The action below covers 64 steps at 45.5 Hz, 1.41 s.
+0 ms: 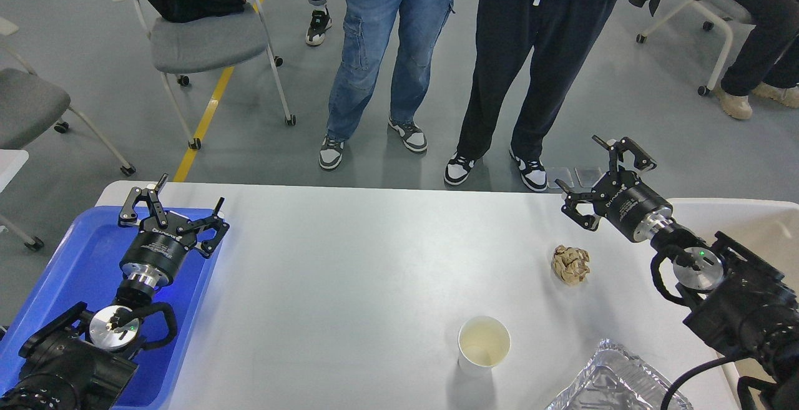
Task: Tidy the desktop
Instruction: 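Raise the right gripper off the table toward the white bin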
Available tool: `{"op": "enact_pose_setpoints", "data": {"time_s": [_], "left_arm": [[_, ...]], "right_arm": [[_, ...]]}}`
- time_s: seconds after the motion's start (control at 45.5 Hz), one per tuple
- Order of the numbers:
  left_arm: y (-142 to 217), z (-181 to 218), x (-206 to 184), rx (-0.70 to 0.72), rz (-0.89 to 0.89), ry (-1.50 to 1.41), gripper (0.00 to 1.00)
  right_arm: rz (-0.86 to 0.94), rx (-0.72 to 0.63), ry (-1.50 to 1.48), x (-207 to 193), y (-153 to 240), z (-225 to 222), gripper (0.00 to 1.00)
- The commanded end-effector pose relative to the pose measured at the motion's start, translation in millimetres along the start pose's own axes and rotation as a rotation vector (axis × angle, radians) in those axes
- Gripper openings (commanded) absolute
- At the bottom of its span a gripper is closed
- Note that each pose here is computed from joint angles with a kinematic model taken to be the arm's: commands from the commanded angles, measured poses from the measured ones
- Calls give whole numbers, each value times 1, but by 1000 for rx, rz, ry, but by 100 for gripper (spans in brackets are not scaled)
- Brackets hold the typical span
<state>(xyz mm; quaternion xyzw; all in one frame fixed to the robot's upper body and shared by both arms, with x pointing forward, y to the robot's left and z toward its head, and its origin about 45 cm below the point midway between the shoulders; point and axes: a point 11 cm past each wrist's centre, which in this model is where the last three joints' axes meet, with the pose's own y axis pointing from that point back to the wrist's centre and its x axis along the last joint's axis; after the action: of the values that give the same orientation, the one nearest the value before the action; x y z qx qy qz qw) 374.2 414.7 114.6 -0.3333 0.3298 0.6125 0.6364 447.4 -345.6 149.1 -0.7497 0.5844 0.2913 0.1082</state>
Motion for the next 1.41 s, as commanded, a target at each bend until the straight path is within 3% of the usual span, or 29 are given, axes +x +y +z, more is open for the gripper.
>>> {"op": "enact_pose_setpoints", "data": {"time_s": [0.0, 0.924, 1.034, 1.21, 1.386], "left_arm": [[0, 0, 0, 0, -1, 0, 100], [0, 1, 0, -3, 0, 0, 100], [0, 2, 0, -4, 0, -2, 100], [0, 2, 0, -4, 0, -2, 100], [0, 2, 0, -3, 0, -3, 100]], "right_arm": [[-1, -4, -1, 0, 0, 2, 100], [-41, -19, 27, -4, 3, -4, 100], [-139, -40, 89, -21, 14, -24, 100], [-146, -103, 295, -30, 23, -69, 100], [-161, -282, 615, -43, 29, -107, 100]]}}
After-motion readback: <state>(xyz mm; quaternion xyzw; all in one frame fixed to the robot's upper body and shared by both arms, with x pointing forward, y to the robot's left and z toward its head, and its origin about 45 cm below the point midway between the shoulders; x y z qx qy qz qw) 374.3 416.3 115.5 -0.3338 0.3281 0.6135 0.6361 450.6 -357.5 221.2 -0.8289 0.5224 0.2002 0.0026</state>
